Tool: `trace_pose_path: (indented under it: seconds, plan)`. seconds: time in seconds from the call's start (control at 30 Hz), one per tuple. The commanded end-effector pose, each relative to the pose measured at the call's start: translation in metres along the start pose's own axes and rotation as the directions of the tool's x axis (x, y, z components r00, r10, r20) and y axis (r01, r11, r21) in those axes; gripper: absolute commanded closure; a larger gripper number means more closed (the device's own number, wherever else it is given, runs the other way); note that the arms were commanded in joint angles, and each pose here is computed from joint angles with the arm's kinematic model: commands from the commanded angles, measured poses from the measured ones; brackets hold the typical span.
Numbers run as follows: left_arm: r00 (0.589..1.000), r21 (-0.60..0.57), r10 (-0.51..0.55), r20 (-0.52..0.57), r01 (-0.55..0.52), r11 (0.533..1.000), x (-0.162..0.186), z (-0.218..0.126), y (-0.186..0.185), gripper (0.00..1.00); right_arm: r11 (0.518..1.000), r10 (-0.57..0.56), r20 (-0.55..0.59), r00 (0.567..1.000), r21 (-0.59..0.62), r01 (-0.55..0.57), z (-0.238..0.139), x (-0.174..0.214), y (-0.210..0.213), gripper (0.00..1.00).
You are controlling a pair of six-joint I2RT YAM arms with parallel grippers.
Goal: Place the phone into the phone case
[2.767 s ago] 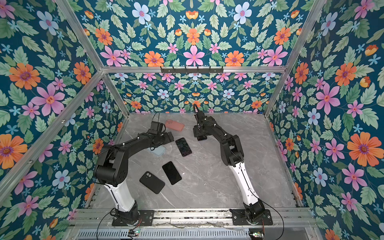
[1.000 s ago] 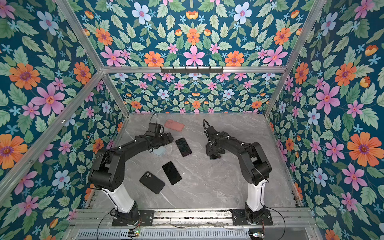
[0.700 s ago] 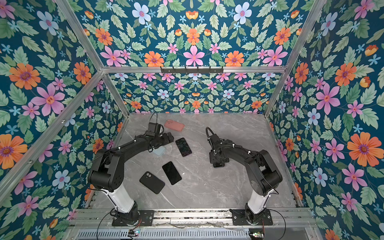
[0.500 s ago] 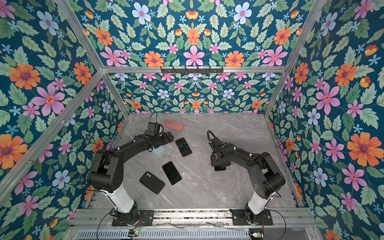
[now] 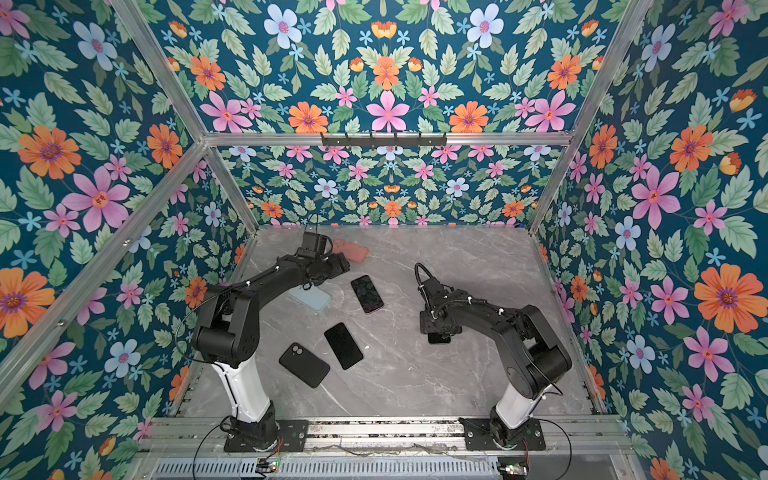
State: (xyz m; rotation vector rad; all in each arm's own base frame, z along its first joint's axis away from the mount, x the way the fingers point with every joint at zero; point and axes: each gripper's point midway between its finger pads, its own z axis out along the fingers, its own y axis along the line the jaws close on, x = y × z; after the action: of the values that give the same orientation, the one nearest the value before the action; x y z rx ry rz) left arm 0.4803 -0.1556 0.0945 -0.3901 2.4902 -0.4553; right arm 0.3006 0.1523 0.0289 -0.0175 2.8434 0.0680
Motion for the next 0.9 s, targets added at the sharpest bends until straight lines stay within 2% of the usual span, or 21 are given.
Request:
trace_pose_path:
  seconds: [0.0, 0.13, 0.3, 0.57, 0.6, 0.87]
  plan:
    - [1.000, -0.074, -0.027, 0.001, 0.028, 0.997, -0.008, 0.010, 0.008, 0.16, 1.000, -0.019, 0.029, 0.999, -0.001, 0.019, -0.014, -0.009, 0.001, 0.14]
    - [0.999, -0.115, -0.046, 0.007, 0.046, 0.992, -0.023, 0.028, 0.007, 0.22, 0.999, -0.049, 0.055, 0.997, -0.002, 0.049, -0.024, -0.020, 0.004, 0.08]
    - [0.998, -0.147, -0.063, 0.016, 0.065, 0.987, -0.035, 0.047, 0.009, 0.28, 0.996, -0.087, 0.087, 0.992, -0.021, 0.089, -0.036, -0.035, 0.012, 0.05]
    - [0.996, -0.151, -0.086, 0.022, 0.089, 0.985, -0.052, 0.072, 0.011, 0.37, 0.990, -0.124, 0.114, 0.986, -0.056, 0.131, -0.039, -0.052, 0.025, 0.05]
    - [0.996, -0.150, -0.086, 0.023, 0.088, 0.985, -0.052, 0.075, 0.010, 0.38, 0.990, -0.131, 0.084, 0.988, -0.047, 0.135, -0.026, -0.049, 0.025, 0.05]
    - [0.996, -0.156, -0.092, 0.020, 0.094, 0.983, -0.056, 0.094, 0.011, 0.44, 0.988, -0.136, 0.079, 0.988, -0.066, 0.141, -0.020, -0.056, 0.031, 0.06]
